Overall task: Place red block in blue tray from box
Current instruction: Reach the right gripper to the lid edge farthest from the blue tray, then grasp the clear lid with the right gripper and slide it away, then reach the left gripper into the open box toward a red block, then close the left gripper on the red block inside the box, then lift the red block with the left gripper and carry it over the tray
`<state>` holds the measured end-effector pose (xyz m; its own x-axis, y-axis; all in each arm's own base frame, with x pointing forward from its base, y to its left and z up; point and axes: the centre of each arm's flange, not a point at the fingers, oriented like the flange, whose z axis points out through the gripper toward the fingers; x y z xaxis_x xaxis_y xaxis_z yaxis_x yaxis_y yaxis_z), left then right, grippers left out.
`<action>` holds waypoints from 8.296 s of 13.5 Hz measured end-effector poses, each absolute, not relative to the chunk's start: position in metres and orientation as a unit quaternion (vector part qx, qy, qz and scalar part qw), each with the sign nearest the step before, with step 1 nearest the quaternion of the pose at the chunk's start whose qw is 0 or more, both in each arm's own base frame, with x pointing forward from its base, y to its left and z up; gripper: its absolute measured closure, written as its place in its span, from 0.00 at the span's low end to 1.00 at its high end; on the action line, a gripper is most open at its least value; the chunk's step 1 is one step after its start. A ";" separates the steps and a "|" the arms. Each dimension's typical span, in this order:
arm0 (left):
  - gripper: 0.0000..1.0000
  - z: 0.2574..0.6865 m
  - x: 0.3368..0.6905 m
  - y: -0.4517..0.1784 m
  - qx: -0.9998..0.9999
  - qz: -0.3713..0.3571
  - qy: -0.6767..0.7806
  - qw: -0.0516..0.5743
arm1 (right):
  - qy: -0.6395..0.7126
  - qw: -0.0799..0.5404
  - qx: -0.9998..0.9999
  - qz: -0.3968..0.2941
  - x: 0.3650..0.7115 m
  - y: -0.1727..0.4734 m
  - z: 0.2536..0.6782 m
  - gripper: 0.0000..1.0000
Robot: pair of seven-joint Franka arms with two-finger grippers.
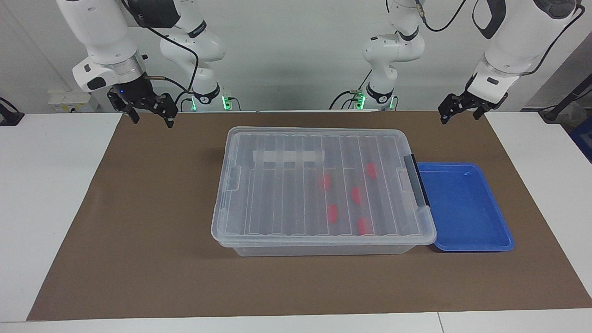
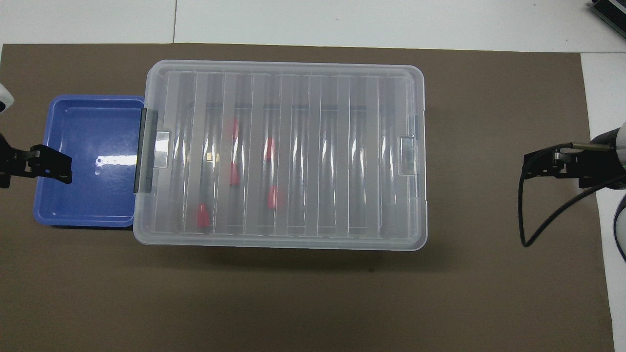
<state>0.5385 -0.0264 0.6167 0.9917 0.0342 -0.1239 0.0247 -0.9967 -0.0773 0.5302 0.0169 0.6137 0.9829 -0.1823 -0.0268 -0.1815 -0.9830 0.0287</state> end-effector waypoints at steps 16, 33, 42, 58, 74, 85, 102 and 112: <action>0.00 0.617 0.538 -0.026 -0.997 0.063 -0.015 0.038 | -0.121 -0.009 0.991 0.058 0.578 0.092 0.560 0.01; 0.00 0.617 0.538 -0.026 -0.997 0.063 -0.015 0.038 | -0.090 0.012 0.995 0.038 0.568 0.135 0.457 0.04; 0.00 0.617 0.538 -0.026 -0.997 0.063 -0.015 0.038 | -0.037 0.020 0.999 0.032 0.572 0.047 0.458 0.04; 0.00 0.617 0.538 -0.026 -0.997 0.063 -0.015 0.038 | 0.014 0.028 0.999 0.028 0.568 -0.068 0.459 0.04; 0.00 0.492 0.581 -0.190 -0.987 -0.024 -0.161 0.021 | -0.041 0.030 0.998 0.045 0.563 -0.059 0.538 0.00; 0.00 0.329 0.536 -0.251 -0.995 -0.030 -0.096 0.004 | -0.109 0.008 0.994 0.023 0.561 0.018 0.612 0.00; 0.66 0.332 0.549 -0.249 -0.991 -0.028 -0.134 -0.008 | -0.079 0.014 0.997 -0.016 0.548 0.012 0.609 0.00; 0.66 0.541 0.594 -0.079 -0.991 0.114 -0.072 0.014 | -0.104 0.011 0.994 0.028 0.563 -0.046 0.556 0.73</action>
